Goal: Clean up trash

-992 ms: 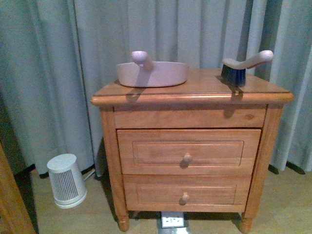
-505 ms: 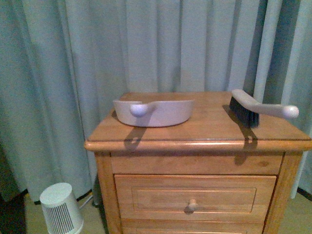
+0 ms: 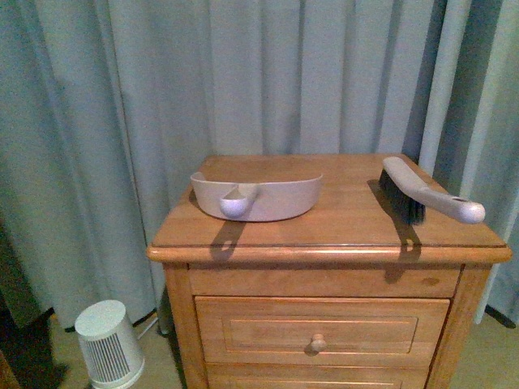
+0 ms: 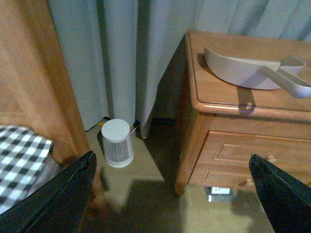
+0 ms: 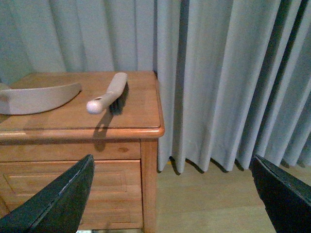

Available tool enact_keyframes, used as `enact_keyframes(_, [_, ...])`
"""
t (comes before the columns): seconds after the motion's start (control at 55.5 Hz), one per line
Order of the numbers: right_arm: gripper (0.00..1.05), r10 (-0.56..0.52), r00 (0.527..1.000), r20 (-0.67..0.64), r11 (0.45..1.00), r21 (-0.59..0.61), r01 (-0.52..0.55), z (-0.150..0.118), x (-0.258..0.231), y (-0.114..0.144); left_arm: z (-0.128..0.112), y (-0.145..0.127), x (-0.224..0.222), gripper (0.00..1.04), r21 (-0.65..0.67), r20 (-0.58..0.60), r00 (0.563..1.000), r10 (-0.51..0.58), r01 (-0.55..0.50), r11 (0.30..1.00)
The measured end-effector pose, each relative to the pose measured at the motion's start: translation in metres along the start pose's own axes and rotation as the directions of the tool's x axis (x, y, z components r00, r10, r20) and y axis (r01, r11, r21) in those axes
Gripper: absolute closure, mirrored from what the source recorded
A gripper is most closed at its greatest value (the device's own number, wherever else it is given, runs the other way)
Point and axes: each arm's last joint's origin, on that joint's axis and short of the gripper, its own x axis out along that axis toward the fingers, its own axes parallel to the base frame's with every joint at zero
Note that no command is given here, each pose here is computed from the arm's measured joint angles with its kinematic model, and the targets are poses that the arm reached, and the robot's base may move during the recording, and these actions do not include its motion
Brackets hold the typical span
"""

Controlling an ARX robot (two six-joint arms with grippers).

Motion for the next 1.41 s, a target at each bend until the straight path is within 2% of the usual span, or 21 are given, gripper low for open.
enact_keyframes(0.108, [0.07,0.000,1.000,0.000,1.000,0.000,0.000,0.000,0.000,0.000,0.043,-0.022,0.031,0.08,0.038,-0.102,0.994,-0.037,0.041,0.998])
enact_keyframes(0.216, [0.07,0.000,1.000,0.000,1.000,0.000,0.000,0.000,0.000,0.000,0.078,-0.053,0.059,0.08,0.090,-0.130,0.990,-0.053,0.065,0.994])
enact_keyframes(0.343, [0.07,0.000,1.000,0.000,1.000,0.000,0.000,0.000,0.000,0.000,0.095,-0.091,0.091,0.08,0.129,-0.160,0.985,-0.070,0.091,0.988])
enact_keyframes(0.469, [0.07,0.000,1.000,0.000,1.000,0.000,0.000,0.000,0.000,0.000,0.081,-0.133,0.135,0.08,0.105,-0.242,0.967,-0.077,0.105,0.989])
enact_keyframes(0.523, [0.07,0.000,1.000,0.000,1.000,0.000,0.000,0.000,0.000,0.000,0.072,-0.143,0.151,0.08,0.108,-0.271,0.961,-0.061,0.093,0.990])
enact_keyframes(0.739, [0.07,0.000,1.000,0.000,1.000,0.000,0.000,0.000,0.000,0.000,0.058,-0.155,0.181,0.08,0.105,-0.308,0.951,-0.021,0.056,0.993])
enact_keyframes(0.938, [0.07,0.000,1.000,0.000,1.000,0.000,0.000,0.000,0.000,0.000,0.059,-0.171,0.206,0.08,0.077,-0.318,0.948,-0.026,0.053,0.996])
enact_keyframes(1.407, [0.07,0.000,1.000,0.000,1.000,0.000,0.000,0.000,0.000,0.000,0.034,-0.179,0.236,0.08,0.094,-0.369,0.929,0.008,0.029,0.995])
